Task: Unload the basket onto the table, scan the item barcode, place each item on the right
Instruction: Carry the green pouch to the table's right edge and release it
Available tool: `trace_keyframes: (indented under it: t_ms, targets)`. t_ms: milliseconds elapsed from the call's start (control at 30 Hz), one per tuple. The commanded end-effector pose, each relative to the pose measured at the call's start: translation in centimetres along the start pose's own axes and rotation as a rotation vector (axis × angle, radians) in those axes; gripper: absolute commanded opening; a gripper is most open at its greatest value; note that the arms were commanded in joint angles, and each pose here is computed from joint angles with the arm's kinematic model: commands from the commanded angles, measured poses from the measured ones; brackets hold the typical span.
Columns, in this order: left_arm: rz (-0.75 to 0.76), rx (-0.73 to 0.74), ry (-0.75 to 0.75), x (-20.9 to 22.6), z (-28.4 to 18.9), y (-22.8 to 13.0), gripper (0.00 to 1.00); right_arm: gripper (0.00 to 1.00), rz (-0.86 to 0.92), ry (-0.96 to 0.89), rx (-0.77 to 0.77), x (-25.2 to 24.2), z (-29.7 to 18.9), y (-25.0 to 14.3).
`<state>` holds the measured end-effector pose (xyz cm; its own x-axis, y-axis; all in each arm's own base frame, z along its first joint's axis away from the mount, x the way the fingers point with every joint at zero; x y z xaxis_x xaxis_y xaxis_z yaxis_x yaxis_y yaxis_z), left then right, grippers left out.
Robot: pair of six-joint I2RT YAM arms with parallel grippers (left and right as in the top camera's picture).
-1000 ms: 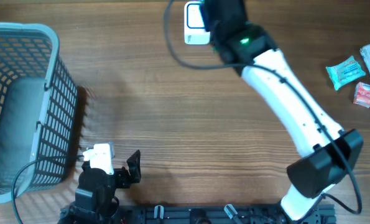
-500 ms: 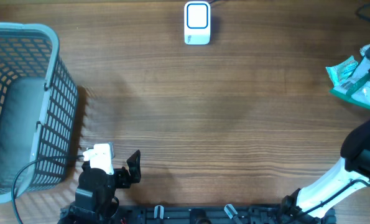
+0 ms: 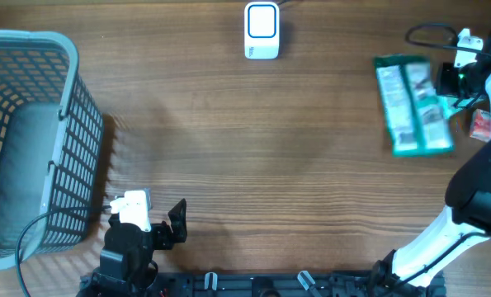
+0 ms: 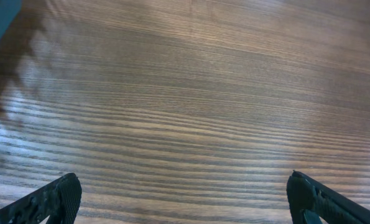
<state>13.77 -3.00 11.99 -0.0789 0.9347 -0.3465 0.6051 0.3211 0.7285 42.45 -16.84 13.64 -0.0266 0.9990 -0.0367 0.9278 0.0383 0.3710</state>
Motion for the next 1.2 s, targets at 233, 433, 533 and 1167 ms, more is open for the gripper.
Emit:
trace_keyframes:
  t_ms: [233,433,533,1167]
  targets:
    - [-0.006,-0.006,-0.008,-0.1,-0.1,0.1,1.0,0.93,0.147,-0.111,-0.013,-0.4,0.3,1.4]
    - [-0.006,-0.006,-0.008,-0.1,0.0,0.1,1.0,0.36,-0.087,0.271,0.016,14.1,2.4,2.4]
    - [-0.006,-0.006,-0.008,-0.1,0.0,0.1,1.0,0.09,-0.177,0.127,0.089,17.2,6.3,1.1]
    - [-0.006,-0.006,-0.008,-0.1,0.0,0.1,1.0,0.05,0.134,-0.249,0.395,1.2,10.1,-7.7]
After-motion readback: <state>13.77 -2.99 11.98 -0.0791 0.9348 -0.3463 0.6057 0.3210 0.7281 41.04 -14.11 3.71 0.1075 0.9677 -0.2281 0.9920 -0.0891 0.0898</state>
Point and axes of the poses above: each gripper's point midway between its finger pads, its own z axis out along the fingers, its own x axis along the line the jaws close on, y = z × x, the point moved 4 cm from there along -z, back along the fingers, and after that the axes turned 8 degrees about -z, right-handed, at the moved point
